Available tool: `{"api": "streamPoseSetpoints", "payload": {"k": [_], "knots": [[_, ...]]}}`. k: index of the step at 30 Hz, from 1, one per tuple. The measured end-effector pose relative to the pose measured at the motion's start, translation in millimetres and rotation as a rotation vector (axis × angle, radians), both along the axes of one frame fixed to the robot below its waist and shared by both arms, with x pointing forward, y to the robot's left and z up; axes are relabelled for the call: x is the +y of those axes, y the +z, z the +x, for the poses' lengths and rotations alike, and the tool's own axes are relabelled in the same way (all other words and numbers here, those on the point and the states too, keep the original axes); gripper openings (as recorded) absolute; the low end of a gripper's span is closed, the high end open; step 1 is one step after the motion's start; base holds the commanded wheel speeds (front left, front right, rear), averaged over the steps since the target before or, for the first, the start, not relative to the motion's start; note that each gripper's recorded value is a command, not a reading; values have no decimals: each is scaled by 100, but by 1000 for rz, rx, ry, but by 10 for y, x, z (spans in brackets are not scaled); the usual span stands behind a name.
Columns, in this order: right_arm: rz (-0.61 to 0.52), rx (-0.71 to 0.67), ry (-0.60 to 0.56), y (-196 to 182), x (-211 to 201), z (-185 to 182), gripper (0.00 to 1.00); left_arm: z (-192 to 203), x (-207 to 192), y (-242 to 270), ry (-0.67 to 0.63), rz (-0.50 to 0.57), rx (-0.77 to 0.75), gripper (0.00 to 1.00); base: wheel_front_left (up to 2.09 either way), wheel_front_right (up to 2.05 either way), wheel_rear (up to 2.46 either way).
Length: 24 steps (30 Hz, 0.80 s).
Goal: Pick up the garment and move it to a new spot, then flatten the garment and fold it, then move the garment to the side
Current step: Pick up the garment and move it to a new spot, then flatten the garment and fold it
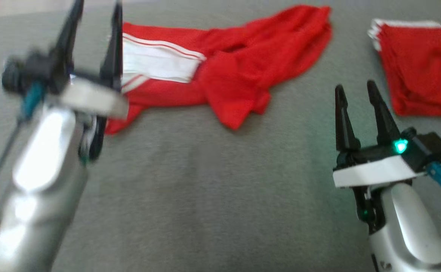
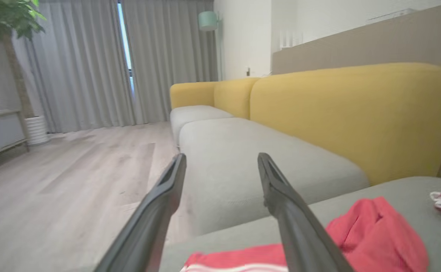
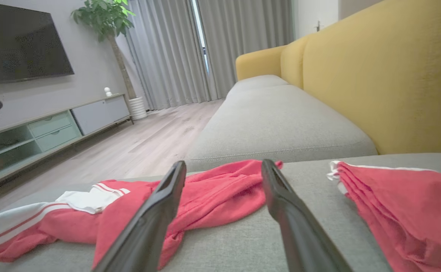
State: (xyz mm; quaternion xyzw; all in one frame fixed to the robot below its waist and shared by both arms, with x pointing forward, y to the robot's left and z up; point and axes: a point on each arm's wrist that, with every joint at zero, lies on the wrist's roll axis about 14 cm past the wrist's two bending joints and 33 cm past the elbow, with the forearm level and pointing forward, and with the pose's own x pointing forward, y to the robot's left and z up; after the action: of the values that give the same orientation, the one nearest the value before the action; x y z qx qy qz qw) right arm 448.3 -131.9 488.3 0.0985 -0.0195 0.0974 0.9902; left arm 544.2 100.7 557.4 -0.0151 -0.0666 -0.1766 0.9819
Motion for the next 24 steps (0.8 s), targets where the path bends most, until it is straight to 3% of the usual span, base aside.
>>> {"api": "streamPoseSetpoints", "payload": {"k": [4,11,16,20,24], "knots": [[-1,-6,28,30,123,-41,100,-498,424,-264,112,27,50,100,0,0,0],[0,21,87,-20,342,-227,100,-1311,726,-353,270,-84,67,100,0,0,0],[-7,28,113,-45,434,-229,100,-1483,761,-286,332,-171,45,100,0,0,0],[-23,43,137,-96,512,-215,100,-1493,773,-235,329,-173,24,100,0,0,0],[-60,146,211,-339,726,-242,100,-1505,803,-253,334,-173,23,100,0,0,0]]}}
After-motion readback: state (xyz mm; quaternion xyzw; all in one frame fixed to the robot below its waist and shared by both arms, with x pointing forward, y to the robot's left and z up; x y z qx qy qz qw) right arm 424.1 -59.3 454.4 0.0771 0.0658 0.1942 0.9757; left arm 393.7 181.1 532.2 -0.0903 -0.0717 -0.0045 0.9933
